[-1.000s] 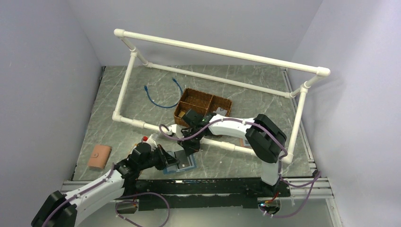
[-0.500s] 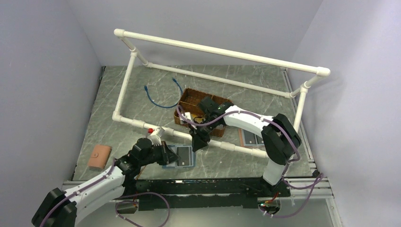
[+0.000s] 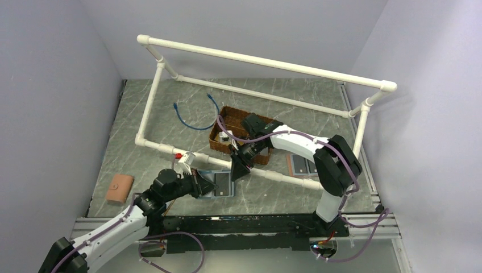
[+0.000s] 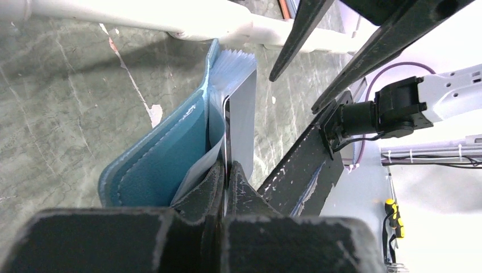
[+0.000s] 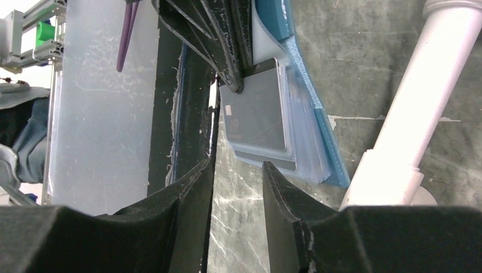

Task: Take the credit cards out of the card holder
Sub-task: Remove the credit card from the card holder.

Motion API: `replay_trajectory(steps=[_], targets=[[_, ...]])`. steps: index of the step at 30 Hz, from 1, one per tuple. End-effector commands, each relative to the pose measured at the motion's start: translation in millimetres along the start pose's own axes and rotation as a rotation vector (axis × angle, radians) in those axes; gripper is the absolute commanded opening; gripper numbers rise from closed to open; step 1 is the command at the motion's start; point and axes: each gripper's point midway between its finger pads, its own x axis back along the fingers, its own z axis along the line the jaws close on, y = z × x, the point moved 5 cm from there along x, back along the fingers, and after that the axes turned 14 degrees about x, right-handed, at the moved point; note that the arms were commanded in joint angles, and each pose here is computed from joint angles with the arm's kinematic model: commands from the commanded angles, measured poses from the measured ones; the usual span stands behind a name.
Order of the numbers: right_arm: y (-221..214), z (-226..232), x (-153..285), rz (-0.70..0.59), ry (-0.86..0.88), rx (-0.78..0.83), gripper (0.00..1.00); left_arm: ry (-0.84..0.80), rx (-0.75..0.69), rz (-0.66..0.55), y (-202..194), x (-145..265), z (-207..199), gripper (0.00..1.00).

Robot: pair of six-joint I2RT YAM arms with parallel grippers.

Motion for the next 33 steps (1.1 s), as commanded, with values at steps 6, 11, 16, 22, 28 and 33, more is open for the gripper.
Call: replay_trajectory(steps=[6, 11, 16, 22, 28, 33], targets=[[-2.2, -4.4, -6.9, -0.052, 0.041, -0.085, 0.41, -0.176, -0.002, -0.109, 16.1, 3.7, -30.4, 0.00], [-2.7, -5.4, -8.9, -0.064, 0.062, -0.119, 0.43, -0.189, -0.005, -0.108, 15.8, 6.4, -33.3, 0.00], [0.0, -6.2, -6.3, -0.081, 0.057, -0.133, 0.45, -0.225, -0.002, -0.129, 16.4, 9.1, -36.4, 0.00], [7.9, -1.1, -1.1, -0.140, 0.093, -0.137, 0.46, -0.263, 0.011, -0.153, 18.8, 10.2, -41.2, 0.00], [19.1, 7.5, 1.3, -0.202, 0.147, -0.132, 0.43, -0.282, 0.015, -0.157, 23.1, 7.2, -47.5, 0.00], [21.8, 7.2, 1.6, -0.219, 0.148, -0.164, 0.16, -0.302, 0.019, -0.160, 27.8, 4.1, -54.7, 0.00]])
